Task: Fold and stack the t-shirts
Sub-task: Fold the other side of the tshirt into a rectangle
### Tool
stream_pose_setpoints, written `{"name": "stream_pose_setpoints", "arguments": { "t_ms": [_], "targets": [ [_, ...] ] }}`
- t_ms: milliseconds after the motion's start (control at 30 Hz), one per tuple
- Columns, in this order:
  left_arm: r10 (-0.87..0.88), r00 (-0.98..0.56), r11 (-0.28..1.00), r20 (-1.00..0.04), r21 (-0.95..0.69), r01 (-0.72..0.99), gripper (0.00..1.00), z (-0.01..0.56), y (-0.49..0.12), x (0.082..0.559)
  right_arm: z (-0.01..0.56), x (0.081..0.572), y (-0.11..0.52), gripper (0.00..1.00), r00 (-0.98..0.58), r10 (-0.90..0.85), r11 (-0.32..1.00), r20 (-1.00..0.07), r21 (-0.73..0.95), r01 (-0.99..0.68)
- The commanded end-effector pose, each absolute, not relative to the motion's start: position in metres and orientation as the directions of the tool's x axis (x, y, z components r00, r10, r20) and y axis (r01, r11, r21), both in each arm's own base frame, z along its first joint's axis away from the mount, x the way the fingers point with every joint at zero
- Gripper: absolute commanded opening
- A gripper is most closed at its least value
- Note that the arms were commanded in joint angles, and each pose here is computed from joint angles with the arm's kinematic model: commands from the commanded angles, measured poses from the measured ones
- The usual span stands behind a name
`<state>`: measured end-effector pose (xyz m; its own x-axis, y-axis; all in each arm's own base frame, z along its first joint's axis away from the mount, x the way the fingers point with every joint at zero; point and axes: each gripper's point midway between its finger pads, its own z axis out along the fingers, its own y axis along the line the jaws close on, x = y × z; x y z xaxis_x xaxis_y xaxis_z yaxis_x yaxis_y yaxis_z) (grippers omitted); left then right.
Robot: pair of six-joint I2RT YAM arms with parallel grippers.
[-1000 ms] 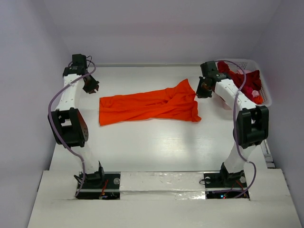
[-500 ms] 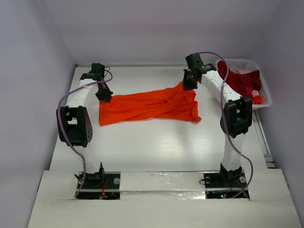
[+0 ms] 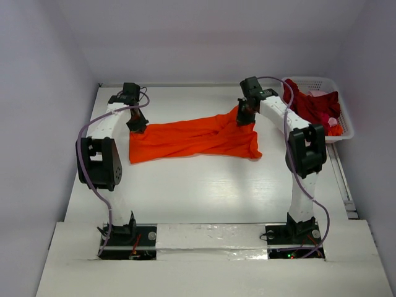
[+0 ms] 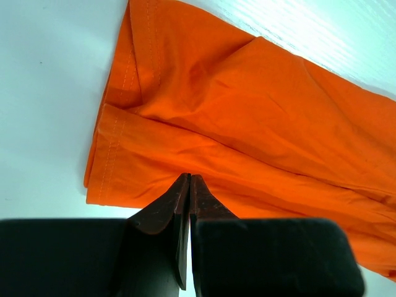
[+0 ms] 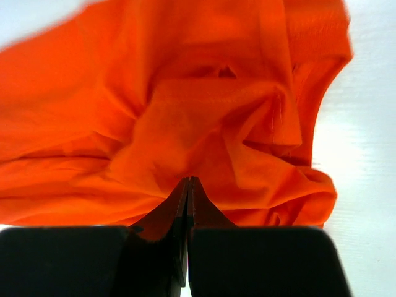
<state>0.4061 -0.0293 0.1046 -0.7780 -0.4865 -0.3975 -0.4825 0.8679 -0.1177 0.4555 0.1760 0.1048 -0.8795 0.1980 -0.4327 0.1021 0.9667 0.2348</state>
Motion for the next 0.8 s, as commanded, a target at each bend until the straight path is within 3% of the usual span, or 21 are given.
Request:
{"name": "stream_pose_setpoints", "arguments": {
  "t_ms": [0,767],
  "targets": [
    [-0.473,-0.785,0.872,-0.401,-0.085,-0.482,0.00,0.096,-0.027,0.406,0.100,0.451,0.186,0.00,-0.884,0.204,0.956,-0.420,0.281,0.087],
    [-0.473,-0.837,0.879,-0.276,-0.085,-0.469,0.00,0.038,-0.045,0.414,0.082,0.451,0.212,0.00,-0.913,0.205,0.927,-0.352,0.369,0.066]
  ]
}}
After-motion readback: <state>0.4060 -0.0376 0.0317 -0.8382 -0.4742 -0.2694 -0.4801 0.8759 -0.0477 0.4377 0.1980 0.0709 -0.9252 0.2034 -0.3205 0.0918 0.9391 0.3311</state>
